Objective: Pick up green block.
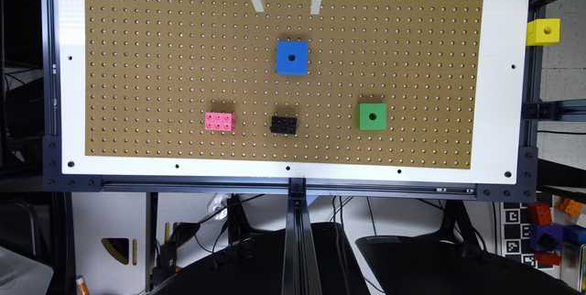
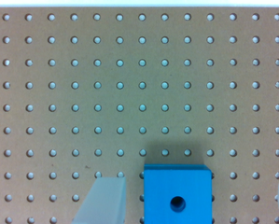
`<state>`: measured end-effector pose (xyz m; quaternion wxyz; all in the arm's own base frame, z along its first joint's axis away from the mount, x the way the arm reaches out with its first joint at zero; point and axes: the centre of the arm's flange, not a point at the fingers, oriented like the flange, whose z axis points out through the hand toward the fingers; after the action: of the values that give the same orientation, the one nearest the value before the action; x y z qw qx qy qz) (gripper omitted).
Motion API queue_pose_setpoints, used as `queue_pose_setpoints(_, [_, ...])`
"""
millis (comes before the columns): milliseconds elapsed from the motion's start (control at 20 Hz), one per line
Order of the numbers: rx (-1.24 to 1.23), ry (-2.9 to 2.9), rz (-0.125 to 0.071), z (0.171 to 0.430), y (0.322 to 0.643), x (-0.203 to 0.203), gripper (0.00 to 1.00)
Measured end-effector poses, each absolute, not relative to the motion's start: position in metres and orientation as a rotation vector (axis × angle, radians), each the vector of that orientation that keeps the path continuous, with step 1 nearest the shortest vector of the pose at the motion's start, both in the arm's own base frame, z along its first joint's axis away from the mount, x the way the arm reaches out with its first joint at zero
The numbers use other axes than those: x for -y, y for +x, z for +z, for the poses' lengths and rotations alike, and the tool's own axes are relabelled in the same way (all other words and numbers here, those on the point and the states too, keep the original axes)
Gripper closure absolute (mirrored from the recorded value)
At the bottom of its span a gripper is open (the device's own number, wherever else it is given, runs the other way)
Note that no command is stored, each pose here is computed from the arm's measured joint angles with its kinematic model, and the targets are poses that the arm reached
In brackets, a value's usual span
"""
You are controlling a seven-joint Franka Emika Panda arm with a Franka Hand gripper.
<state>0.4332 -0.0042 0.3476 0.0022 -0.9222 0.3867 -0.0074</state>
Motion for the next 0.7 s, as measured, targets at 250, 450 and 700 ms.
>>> queue_pose_setpoints(250, [-1.193,-2.894,-0.036,0.352,0.437,-0.013,0.00])
queue_pose_setpoints(450, [-1.178,-2.889,-0.065,0.359,0.460,-0.073,0.00])
queue_pose_setpoints(700, [-1.161,-2.875,-0.049,0.348,0.518,-0.101,0.00])
